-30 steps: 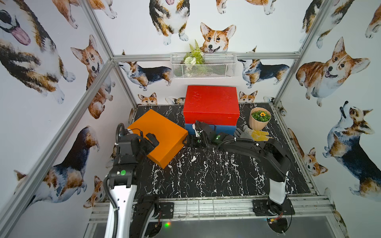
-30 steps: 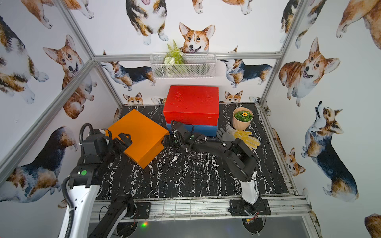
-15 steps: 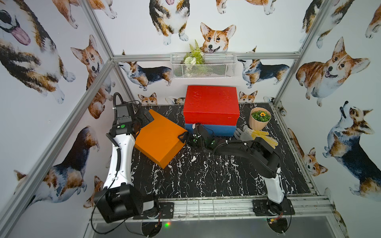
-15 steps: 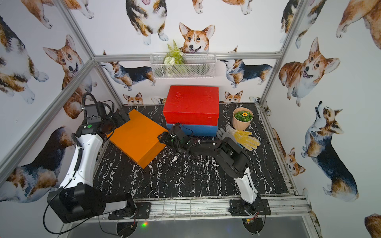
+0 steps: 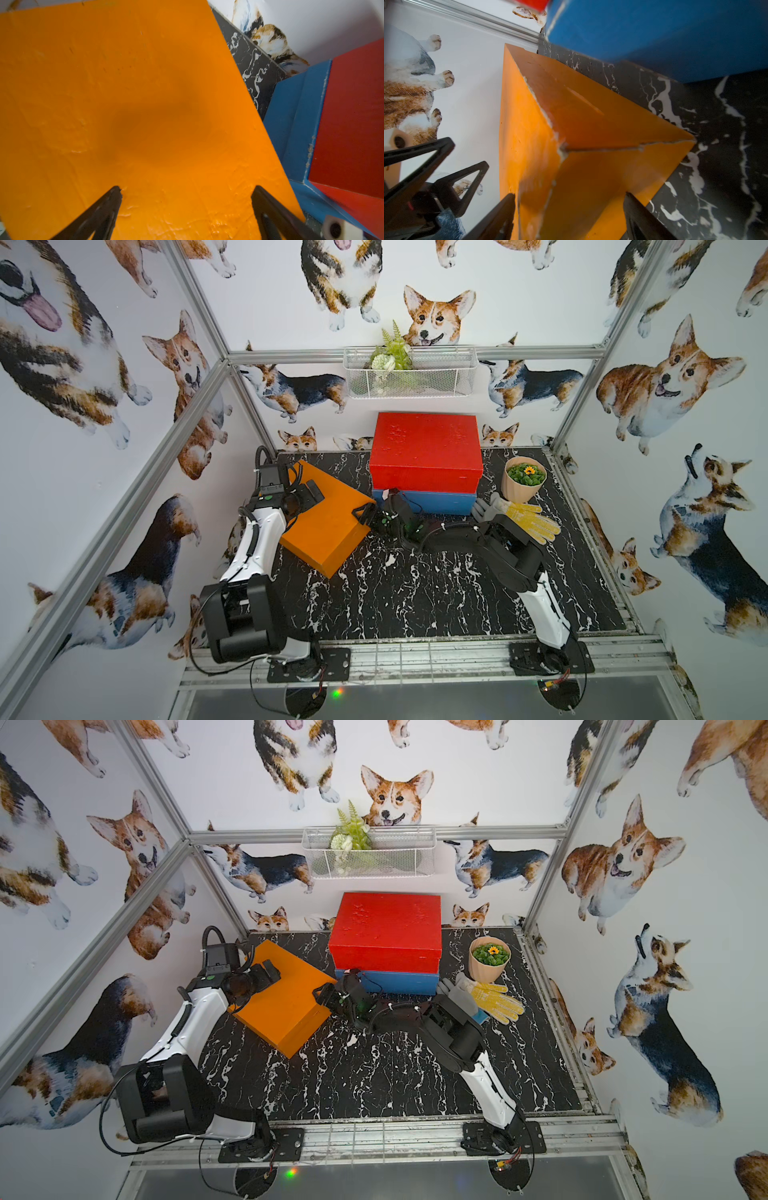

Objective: Stack the shoeboxes
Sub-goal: Move the shoebox to the center of the board.

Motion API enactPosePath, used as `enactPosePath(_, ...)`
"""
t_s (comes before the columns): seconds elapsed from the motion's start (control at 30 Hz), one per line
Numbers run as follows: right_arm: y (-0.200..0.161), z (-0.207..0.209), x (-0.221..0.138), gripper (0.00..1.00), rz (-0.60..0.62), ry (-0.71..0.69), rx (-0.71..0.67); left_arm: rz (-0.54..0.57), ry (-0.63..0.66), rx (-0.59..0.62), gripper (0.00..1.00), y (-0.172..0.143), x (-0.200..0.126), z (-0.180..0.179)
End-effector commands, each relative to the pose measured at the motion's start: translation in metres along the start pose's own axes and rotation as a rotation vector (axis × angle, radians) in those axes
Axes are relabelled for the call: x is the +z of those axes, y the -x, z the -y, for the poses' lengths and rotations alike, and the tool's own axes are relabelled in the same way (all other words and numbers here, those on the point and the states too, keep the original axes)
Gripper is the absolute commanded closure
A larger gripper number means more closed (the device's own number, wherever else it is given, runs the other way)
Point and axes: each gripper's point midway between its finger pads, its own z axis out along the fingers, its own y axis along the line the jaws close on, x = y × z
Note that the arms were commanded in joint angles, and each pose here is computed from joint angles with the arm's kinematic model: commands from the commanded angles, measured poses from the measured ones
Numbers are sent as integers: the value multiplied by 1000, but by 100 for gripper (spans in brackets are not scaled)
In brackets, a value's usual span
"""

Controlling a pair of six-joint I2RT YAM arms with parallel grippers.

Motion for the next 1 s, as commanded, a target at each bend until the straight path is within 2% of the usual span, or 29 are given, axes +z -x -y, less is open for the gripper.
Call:
enactPosePath(0.0, 3, -18, 2, 19, 19, 63, 100, -1, -28, -7, 0, -2, 9, 5)
enactPosePath(0.07, 2, -19, 5, 23, 14, 70, 101, -14, -33, -6, 0, -7, 13, 6)
enactPosePath(0.3, -2, -18, 8, 52, 6, 70, 104, -14, -53, -3, 0, -14, 9, 10)
enactPosePath(0.5, -3, -12, 1, 64, 11, 65, 104, 12, -64, 0, 0, -8, -6, 15)
enactPosePath(0.67, -7, -3, -14, 66, 4, 58, 109, 78, -64, 15, 0, 8, -36, 21)
enactPosePath(0.87, -13, 16, -51, 65, 6, 35, 111, 138, -42, 39, 0, 29, -62, 25)
enactPosePath(0.97, -15, 17, -63, 59, -5, 38, 93, 174, -20, 28, 0, 47, -68, 18)
